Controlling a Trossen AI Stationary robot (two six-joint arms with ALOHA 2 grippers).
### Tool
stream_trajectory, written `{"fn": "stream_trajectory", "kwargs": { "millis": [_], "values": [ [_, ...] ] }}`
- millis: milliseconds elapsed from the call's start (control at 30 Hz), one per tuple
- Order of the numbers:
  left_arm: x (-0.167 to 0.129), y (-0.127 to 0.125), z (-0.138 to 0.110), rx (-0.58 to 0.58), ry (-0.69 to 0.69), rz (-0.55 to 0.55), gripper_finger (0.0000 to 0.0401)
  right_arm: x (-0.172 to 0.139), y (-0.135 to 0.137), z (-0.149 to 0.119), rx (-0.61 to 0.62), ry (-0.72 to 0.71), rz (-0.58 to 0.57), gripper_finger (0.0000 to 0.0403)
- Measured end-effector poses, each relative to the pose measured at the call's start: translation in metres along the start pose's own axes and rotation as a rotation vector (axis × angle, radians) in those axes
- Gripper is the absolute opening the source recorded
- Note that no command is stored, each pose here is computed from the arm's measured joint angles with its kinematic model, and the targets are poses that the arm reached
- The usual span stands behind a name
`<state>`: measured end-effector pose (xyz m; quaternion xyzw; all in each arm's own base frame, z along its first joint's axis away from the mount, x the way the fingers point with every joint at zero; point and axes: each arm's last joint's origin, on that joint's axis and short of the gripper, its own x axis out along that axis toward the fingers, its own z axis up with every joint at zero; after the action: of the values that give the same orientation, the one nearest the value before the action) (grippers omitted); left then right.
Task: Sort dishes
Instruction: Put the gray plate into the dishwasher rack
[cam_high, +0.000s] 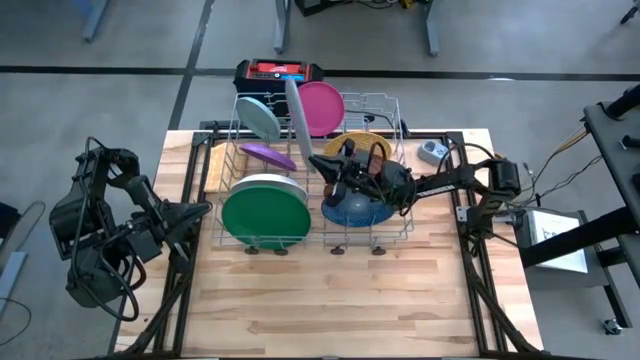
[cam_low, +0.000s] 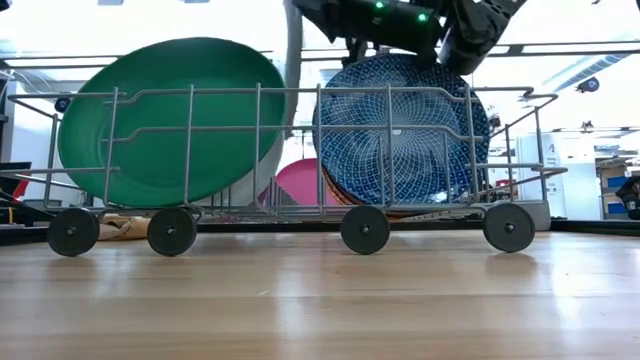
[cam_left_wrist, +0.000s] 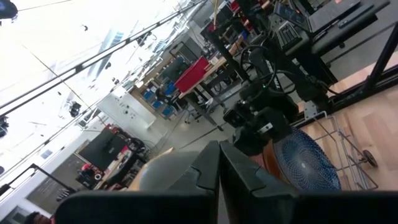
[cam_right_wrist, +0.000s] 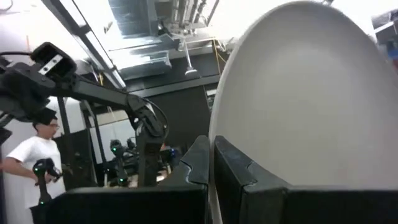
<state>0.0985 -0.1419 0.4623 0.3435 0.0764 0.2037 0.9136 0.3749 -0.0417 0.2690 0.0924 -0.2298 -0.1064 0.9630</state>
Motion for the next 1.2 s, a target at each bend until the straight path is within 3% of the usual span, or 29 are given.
{"fn": "stream_trajectory", "kwargs": {
  "millis": [233, 533, 933, 1200],
  "values": [
    [0.0, 0.0, 0.0, -0.018, 0.0, 0.0, 0.0, 0.007, -0.001, -0.003, 0.002, 0.039, -0.08, 0.0],
    [0.0, 0.0, 0.0, -0.025, 0.0, 0.0, 0.0, 0.006, -0.001, 0.0, -0.012, 0.066, -0.089, 0.0],
    [0.0, 0.0, 0.0, -0.026, 0.0, 0.0, 0.0, 0.007, 0.005, 0.029, -0.099, 0.085, -0.09, 0.0],
    [0.0, 0.0, 0.0, -0.04, 0.0, 0.0, 0.0, 0.039, 0.012, 0.036, -0.249, 0.35, -0.103, 0.0]
  ]
}}
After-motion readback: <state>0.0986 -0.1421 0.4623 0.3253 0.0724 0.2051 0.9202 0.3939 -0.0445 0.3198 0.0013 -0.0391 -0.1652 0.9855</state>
